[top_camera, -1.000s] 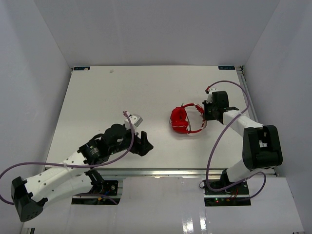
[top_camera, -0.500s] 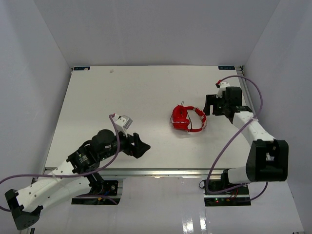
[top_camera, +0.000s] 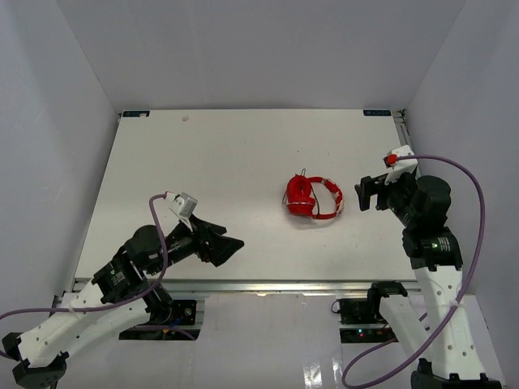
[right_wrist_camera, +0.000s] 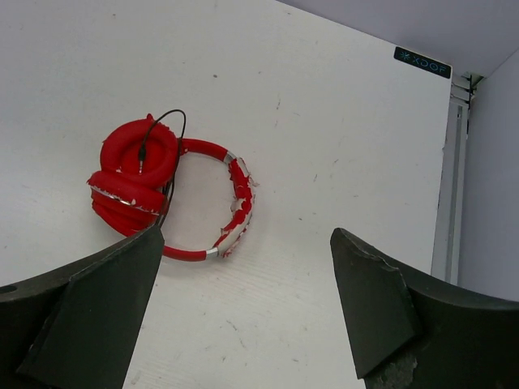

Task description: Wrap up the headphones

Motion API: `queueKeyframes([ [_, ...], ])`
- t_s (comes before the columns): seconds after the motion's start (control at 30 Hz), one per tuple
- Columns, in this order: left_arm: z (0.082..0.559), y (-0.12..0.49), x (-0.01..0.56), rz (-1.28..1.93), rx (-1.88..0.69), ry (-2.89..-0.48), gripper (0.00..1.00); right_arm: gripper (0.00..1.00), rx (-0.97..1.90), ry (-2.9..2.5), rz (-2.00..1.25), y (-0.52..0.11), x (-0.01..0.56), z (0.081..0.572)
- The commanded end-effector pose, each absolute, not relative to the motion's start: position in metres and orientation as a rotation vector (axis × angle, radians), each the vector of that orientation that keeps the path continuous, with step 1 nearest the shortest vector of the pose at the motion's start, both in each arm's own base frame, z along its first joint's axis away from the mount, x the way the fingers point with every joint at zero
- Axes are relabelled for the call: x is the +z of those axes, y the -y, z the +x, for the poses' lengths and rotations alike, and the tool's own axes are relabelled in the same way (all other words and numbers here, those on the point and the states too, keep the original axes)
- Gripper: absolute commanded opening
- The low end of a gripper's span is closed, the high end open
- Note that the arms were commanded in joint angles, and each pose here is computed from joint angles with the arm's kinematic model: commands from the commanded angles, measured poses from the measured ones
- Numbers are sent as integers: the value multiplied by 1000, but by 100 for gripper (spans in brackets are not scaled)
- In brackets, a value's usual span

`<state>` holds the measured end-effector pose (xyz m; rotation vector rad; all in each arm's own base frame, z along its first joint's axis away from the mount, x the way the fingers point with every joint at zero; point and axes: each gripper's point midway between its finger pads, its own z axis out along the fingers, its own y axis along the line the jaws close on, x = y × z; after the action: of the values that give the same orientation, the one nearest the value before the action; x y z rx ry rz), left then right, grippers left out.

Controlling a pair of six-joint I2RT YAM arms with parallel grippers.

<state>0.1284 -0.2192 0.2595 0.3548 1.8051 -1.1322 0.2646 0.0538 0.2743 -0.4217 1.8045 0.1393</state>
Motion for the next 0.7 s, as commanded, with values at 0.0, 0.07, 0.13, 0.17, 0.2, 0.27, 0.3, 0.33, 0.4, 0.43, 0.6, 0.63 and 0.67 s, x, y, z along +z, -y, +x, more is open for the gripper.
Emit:
queueKeyframes([
  [0.0,121,215,261,326,-1185,-1791,98,90,52,-1789,-393,-39,269,251],
  [0.07,119,213,260,322,-1187,-1792,98,90,26,-1777,-374,-35,273,249],
  [0.13,118,211,259,313,-1192,-1789,98,90,14,-1773,-361,-32,277,247],
  [0.17,118,211,259,309,-1192,-1789,98,90,16,-1780,-361,-32,276,246],
  [0.2,118,210,258,304,-1192,-1791,98,90,21,-1785,-355,-32,276,246],
  [0.27,118,210,256,298,-1194,-1796,98,90,33,-1806,-339,-33,273,246],
  [0.3,118,211,256,299,-1193,-1799,98,90,36,-1816,-332,-32,270,247],
  [0.33,118,211,255,299,-1194,-1801,98,90,37,-1823,-327,-32,269,248],
  [0.4,118,211,256,299,-1196,-1799,98,90,31,-1831,-323,-31,266,250],
  [0.43,118,211,258,300,-1197,-1794,98,90,27,-1832,-321,-30,265,252],
  [0.6,117,208,265,306,-1192,-1770,98,90,28,-1843,-317,-30,267,258],
  [0.63,117,208,265,306,-1192,-1770,98,90,31,-1845,-312,-31,267,259],
  [0.67,117,208,264,304,-1193,-1771,98,90,34,-1848,-309,-31,267,259],
])
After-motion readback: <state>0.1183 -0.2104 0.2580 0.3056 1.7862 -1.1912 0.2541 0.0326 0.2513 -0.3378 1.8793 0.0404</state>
